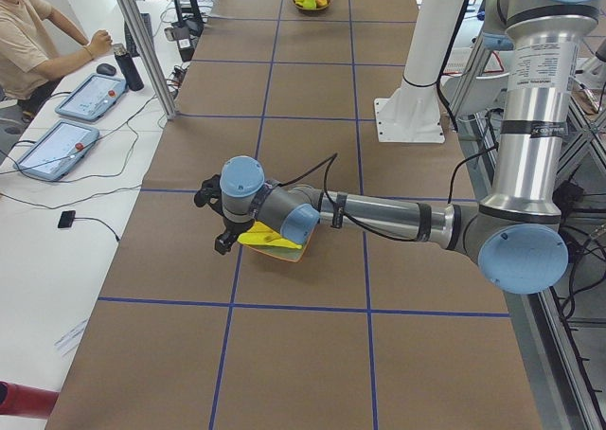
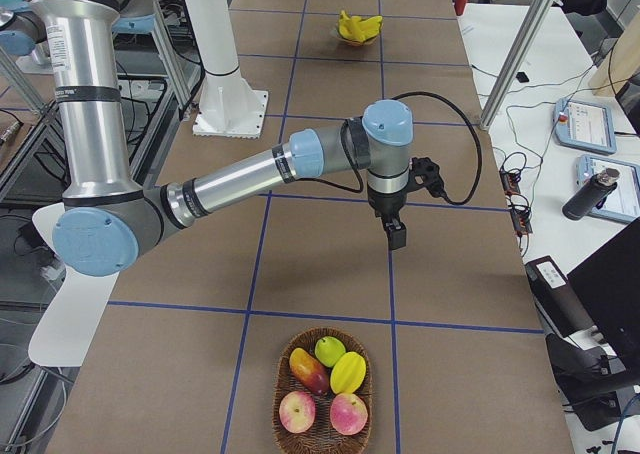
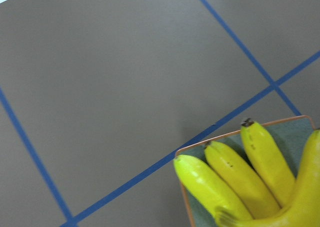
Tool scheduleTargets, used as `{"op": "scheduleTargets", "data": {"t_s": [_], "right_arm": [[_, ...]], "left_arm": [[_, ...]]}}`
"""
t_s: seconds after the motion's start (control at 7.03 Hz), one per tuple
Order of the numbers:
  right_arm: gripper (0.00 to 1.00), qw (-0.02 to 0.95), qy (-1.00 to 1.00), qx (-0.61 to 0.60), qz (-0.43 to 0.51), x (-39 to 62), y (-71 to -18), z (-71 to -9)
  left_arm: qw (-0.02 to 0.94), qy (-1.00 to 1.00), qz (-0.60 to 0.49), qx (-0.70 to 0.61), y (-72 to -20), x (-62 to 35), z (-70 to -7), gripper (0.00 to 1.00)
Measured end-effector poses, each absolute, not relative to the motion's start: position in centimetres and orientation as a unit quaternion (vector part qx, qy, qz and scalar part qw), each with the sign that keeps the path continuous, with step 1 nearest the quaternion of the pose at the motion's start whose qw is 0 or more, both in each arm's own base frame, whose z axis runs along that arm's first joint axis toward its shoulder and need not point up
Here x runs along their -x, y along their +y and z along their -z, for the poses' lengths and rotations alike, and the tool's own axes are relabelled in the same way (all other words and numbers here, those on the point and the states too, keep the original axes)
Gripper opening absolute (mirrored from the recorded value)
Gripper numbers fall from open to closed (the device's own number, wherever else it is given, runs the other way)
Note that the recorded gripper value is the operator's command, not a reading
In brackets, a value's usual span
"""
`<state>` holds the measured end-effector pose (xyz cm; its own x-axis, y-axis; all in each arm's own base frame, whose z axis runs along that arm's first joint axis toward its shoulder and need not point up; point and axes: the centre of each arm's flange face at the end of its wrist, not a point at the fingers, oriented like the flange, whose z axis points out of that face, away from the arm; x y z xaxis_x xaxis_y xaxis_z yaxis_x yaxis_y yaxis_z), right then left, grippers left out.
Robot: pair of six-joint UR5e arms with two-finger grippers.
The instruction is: Transfer all bananas from basket to plate
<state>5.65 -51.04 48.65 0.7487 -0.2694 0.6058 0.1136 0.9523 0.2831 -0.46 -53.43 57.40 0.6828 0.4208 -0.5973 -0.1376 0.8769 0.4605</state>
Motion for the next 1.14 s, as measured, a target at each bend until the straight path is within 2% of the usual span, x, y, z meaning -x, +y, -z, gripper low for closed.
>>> {"op": "scheduleTargets", "data": {"t_s": [0.43, 1.14], "right_arm": [[1.0, 0.931, -0.339, -0.098, 0.09, -6.4, -50.0, -50.7], [1.0, 0.938, -0.335, -0.061, 0.072, -6.7, -47.9, -55.1]], "left_arm": [[0.955, 0.289, -0.062, -0.023, -52.1, 4.7, -62.6, 1.0], [0.935, 0.354, -0.017, -0.01, -51.2, 7.3, -61.4, 1.0]]}}
